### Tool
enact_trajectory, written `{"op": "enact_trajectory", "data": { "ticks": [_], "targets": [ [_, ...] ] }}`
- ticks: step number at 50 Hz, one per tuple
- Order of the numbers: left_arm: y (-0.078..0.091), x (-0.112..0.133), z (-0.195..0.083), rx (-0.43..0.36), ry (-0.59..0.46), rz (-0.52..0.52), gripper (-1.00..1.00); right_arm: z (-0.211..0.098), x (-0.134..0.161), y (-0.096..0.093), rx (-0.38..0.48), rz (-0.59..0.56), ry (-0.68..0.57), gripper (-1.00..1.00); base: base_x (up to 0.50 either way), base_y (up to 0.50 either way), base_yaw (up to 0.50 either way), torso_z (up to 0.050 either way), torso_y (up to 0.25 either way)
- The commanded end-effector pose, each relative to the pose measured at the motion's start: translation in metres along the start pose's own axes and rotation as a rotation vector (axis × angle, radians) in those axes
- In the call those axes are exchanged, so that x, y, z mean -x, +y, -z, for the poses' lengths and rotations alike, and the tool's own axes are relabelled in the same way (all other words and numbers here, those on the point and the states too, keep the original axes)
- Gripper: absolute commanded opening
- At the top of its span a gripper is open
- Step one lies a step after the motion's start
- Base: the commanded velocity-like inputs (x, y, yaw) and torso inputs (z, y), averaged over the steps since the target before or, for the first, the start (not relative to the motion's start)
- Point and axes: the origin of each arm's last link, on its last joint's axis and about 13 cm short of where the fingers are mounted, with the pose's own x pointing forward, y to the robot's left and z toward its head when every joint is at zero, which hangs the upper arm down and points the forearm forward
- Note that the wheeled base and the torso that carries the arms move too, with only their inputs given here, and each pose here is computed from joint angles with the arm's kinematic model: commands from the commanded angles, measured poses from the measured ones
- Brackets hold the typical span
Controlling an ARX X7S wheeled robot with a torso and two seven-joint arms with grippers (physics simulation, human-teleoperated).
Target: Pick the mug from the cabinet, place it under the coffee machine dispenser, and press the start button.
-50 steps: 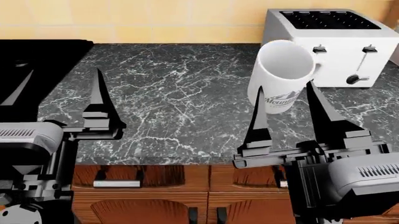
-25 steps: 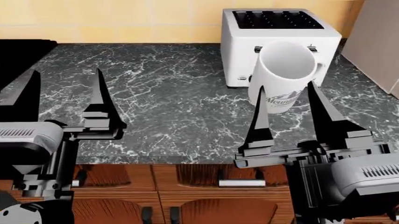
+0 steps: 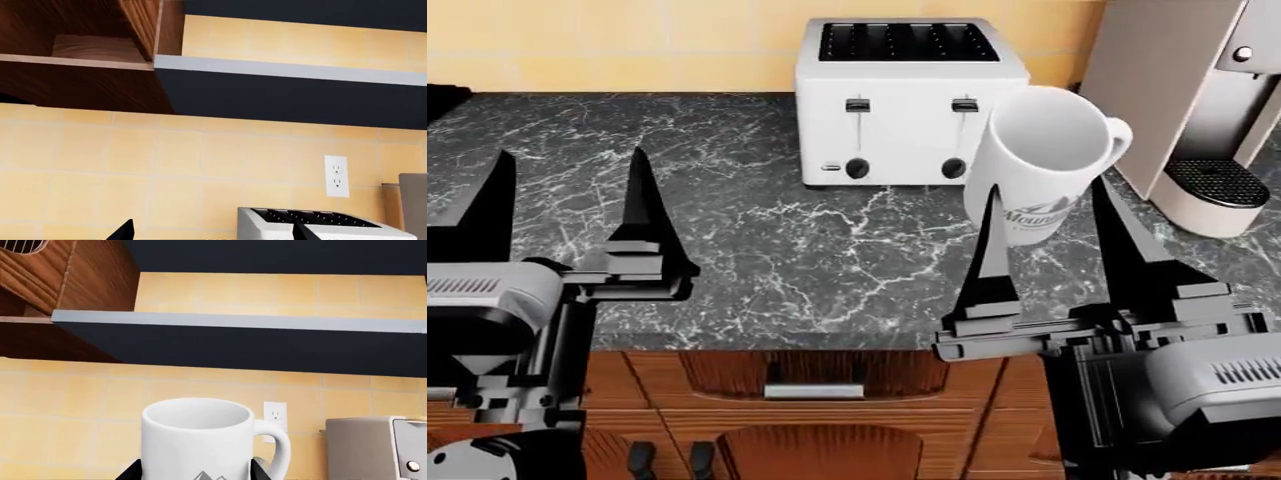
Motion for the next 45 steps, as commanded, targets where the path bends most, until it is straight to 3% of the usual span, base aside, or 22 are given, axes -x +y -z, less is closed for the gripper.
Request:
{"op": "enact_trajectory", "data": {
  "ticks": [1,45],
  "targets": [
    [-0.0012,0.0009,-0.0002,0.001,0.001,0.003,1.00,0.0000,0.0011,-0.0017,0.013,0.007,-0.011,-1.00,-0.01,-0.50,0.00,0.000,0.000],
    [-0.0020,0.0012,-0.0045,0.016,-0.003,0.003,1.00,0.0000,0.0020,-0.0037,0.004,0.018,-0.016,-1.00,-0.01,-0.50,0.00,0.000,0.000]
  ]
}}
